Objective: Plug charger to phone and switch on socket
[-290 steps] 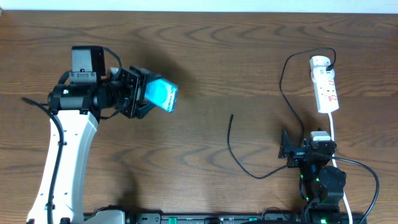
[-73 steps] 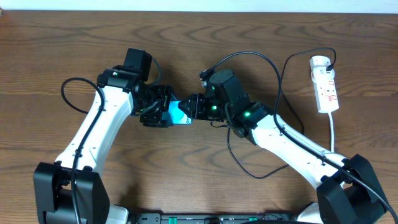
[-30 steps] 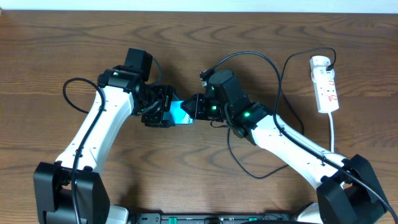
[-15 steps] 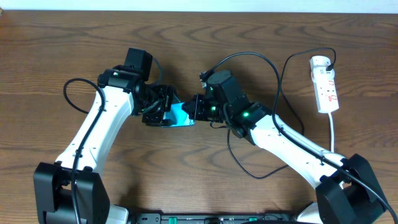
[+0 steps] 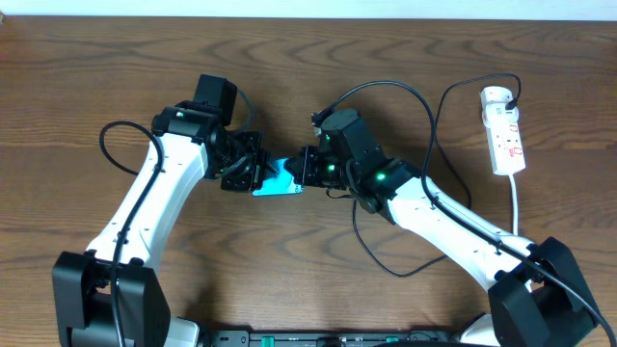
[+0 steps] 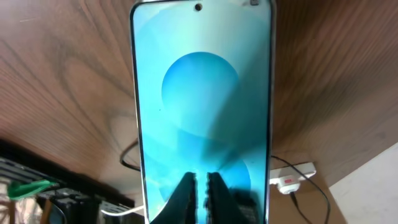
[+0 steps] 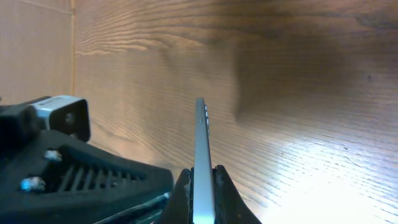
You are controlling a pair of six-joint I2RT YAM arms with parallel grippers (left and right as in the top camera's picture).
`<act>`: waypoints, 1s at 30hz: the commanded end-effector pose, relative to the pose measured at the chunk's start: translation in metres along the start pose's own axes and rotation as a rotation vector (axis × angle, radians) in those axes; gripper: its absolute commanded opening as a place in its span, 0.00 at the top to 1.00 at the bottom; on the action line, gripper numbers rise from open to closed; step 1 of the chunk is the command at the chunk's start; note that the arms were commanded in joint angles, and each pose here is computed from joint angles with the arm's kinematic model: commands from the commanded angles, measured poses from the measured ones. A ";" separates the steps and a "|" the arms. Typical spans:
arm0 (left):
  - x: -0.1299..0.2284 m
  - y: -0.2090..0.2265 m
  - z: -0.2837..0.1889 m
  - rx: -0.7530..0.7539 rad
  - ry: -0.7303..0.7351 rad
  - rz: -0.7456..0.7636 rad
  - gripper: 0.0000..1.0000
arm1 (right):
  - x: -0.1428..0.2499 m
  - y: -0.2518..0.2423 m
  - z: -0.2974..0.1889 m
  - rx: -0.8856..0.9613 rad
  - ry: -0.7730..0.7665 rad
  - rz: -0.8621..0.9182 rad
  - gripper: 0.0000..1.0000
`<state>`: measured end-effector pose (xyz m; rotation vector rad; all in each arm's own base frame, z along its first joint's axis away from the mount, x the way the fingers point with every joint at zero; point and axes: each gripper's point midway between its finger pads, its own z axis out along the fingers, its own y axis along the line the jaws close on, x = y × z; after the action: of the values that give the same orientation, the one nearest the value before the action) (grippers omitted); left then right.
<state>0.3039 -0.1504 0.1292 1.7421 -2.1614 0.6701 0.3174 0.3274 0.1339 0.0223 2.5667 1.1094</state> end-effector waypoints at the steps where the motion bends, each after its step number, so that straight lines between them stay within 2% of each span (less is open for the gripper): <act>1: -0.004 -0.001 0.000 0.001 -0.030 0.052 0.76 | -0.002 -0.001 -0.001 0.013 -0.007 -0.018 0.99; 8: -0.015 -0.009 -0.006 0.034 -0.042 0.168 0.33 | -0.010 -0.025 -0.008 0.076 -0.006 0.018 0.99; 11: -0.018 -0.011 -0.010 0.047 -0.023 0.255 0.19 | -0.017 -0.037 -0.013 0.097 -0.016 0.042 0.99; 21: -0.016 -0.031 -0.031 0.196 0.107 0.542 0.14 | -0.048 -0.052 -0.034 0.003 -0.022 0.172 0.99; 24: -0.014 -0.037 -0.038 0.253 0.146 0.608 0.13 | -0.062 -0.041 -0.043 -0.105 -0.023 0.199 0.99; 26: -0.012 -0.041 -0.042 0.283 0.164 0.641 0.07 | -0.074 -0.030 -0.053 -0.197 -0.026 0.205 0.99; 30: -0.013 -0.043 -0.045 0.306 0.169 0.676 0.07 | -0.095 -0.014 -0.072 -0.351 -0.036 0.205 0.99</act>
<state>0.3460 -0.1195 0.1613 1.0941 -2.5940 1.2288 0.3958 0.2475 0.1783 0.2517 2.3557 1.3926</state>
